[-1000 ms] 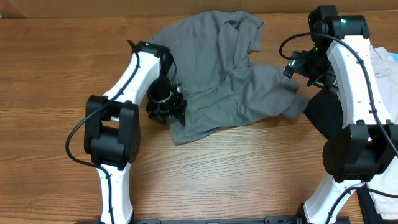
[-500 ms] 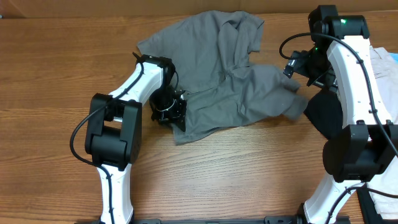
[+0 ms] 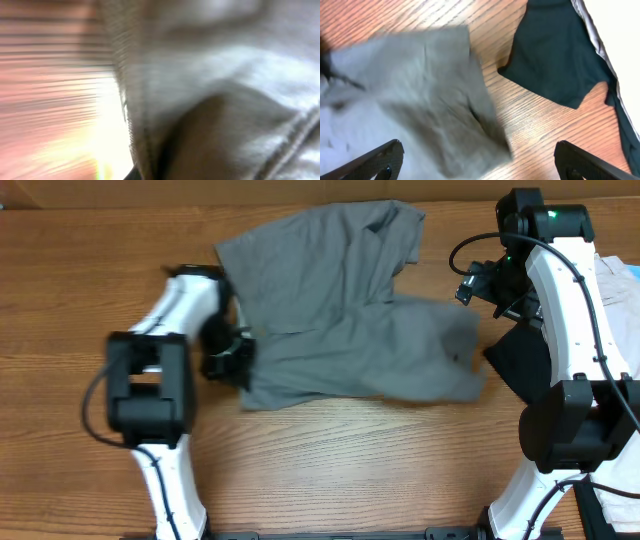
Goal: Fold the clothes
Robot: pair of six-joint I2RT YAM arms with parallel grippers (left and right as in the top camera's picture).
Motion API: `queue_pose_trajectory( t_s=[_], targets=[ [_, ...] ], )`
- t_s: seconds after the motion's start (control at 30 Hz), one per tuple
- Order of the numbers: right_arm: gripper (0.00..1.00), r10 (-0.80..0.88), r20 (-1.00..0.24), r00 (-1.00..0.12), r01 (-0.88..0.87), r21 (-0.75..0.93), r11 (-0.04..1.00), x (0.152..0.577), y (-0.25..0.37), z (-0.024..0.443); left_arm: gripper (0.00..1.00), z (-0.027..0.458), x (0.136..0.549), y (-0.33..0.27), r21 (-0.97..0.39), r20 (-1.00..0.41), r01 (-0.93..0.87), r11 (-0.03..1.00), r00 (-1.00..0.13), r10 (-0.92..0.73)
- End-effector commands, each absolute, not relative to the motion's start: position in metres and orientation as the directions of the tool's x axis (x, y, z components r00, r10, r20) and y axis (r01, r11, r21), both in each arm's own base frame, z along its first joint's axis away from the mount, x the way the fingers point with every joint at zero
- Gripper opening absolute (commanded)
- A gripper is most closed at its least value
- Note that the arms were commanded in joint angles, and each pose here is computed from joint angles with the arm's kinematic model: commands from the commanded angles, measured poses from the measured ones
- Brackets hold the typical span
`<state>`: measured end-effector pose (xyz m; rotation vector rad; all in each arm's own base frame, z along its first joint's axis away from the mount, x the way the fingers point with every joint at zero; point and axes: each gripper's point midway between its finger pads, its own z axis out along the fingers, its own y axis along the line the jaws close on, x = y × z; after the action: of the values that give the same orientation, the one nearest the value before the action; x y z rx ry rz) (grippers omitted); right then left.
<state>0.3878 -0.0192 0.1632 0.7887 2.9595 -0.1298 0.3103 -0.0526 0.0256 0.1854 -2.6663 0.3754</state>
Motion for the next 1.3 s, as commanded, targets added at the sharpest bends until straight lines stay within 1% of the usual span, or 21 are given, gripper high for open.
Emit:
queue_pose_trajectory(
  t_s=[0.0, 0.07, 0.17, 0.2, 0.27, 0.3, 0.37, 0.4, 0.47, 0.5, 0.67, 0.73, 0.83, 0.9, 0.93, 1.0, 1.1, 1.13, 1.17, 1.27],
  targets=[
    [1.0, 0.482, -0.113, -0.869, 0.485, 0.001, 0.874, 0.387, -0.01, 0.175, 0.04, 0.059, 0.319, -0.001, -0.195, 0.337, -0.296, 0.935, -0.916, -0.219],
    [1.0, 0.445, -0.098, -0.89, 0.442, 0.048, 0.896, 0.391, 0.0, 0.171, 0.04, 0.074, 0.323, 0.021, -0.203, 0.28, -0.352, 0.914, -0.915, -0.29],
    [1.0, 0.436, -0.079, -0.897, 0.428, 0.098, 0.898, 0.394, 0.009, 0.163, 0.04, 0.093, 0.322, 0.04, -0.215, 0.228, -0.395, 0.893, -0.909, -0.348],
    [1.0, 0.435, -0.072, -0.898, 0.426, 0.112, 0.898, 0.395, 0.012, 0.159, 0.07, 0.098, 0.321, 0.043, -0.223, 0.215, -0.404, 0.887, -0.908, -0.359],
    [1.0, 0.431, -0.059, -0.901, 0.421, 0.126, 0.898, 0.394, 0.016, 0.152, 0.28, 0.104, 0.32, 0.044, -0.235, 0.205, -0.41, 0.882, -0.907, -0.367],
    [1.0, 0.428, -0.053, -0.902, 0.419, 0.126, 0.899, 0.393, 0.018, 0.149, 0.49, 0.105, 0.32, 0.043, -0.234, 0.206, -0.41, 0.882, -0.907, -0.367],
    [1.0, 0.418, -0.04, -0.907, 0.411, 0.123, 0.903, 0.391, 0.023, 0.145, 0.73, 0.104, 0.319, 0.038, -0.234, 0.209, -0.398, 0.887, -0.912, -0.353],
    [1.0, 0.412, -0.033, -0.911, 0.405, 0.12, 0.906, 0.389, 0.025, 0.144, 0.82, 0.104, 0.32, 0.035, -0.234, 0.21, -0.387, 0.892, -0.916, -0.343],
    [1.0, 0.393, -0.026, -0.919, 0.388, 0.117, 0.914, 0.386, 0.032, 0.144, 0.97, 0.103, 0.322, 0.026, -0.234, 0.204, -0.36, 0.903, -0.926, -0.317],
    [1.0, 0.372, -0.023, -0.928, 0.367, 0.121, 0.922, 0.385, 0.038, 0.144, 1.0, 0.102, 0.324, 0.022, -0.234, 0.199, -0.347, 0.908, -0.932, -0.304],
    [1.0, 0.299, -0.015, -0.954, 0.295, 0.124, 0.947, 0.381, 0.059, 0.138, 1.0, 0.1, 0.338, 0.003, -0.233, 0.14, -0.27, 0.934, -0.96, -0.243],
    [1.0, 0.289, -0.009, -0.957, 0.285, 0.135, 0.949, 0.381, 0.066, 0.129, 1.0, 0.099, 0.345, -0.001, -0.237, 0.109, -0.249, 0.939, -0.967, -0.229],
    [0.99, 0.283, 0.009, -0.959, 0.279, 0.194, 0.94, 0.382, 0.077, 0.112, 1.0, 0.098, 0.359, -0.002, -0.246, 0.051, -0.226, 0.942, -0.974, -0.221],
    [0.89, 0.281, 0.025, -0.959, 0.28, 0.212, 0.936, 0.379, 0.081, 0.099, 1.0, 0.099, 0.368, -0.003, -0.254, 0.015, -0.215, 0.943, -0.976, -0.218],
    [0.79, 0.281, 0.034, -0.959, 0.282, 0.212, 0.936, 0.376, 0.081, 0.092, 1.0, 0.099, 0.371, -0.004, -0.259, 0.007, -0.213, 0.942, -0.976, -0.219],
    [0.66, 0.28, 0.05, -0.959, 0.285, 0.213, 0.935, 0.371, 0.082, 0.081, 1.0, 0.098, 0.371, -0.004, -0.26, 0.004, -0.214, 0.942, -0.975, -0.221],
    [0.33, 0.28, 0.055, -0.958, 0.285, 0.214, 0.934, 0.368, 0.082, 0.067, 1.0, 0.098, 0.374, -0.003, -0.258, -0.008, -0.211, 0.943, -0.975, -0.221],
    [0.24, 0.279, 0.059, -0.959, 0.285, 0.228, 0.931, 0.367, 0.084, 0.061, 1.0, 0.098, 0.376, -0.003, -0.259, -0.014, -0.21, 0.943, -0.975, -0.221],
    [0.2, 0.277, 0.064, -0.959, 0.285, 0.24, 0.928, 0.365, 0.086, 0.058, 1.0, 0.098, 0.377, -0.003, -0.26, -0.017, -0.209, 0.943, -0.975, -0.221],
    [0.19, 0.275, 0.071, -0.959, 0.284, 0.259, 0.923, 0.362, 0.089, 0.046, 1.0, 0.098, 0.377, -0.002, -0.26, -0.019, -0.209, 0.943, -0.975, -0.221]
  ],
)
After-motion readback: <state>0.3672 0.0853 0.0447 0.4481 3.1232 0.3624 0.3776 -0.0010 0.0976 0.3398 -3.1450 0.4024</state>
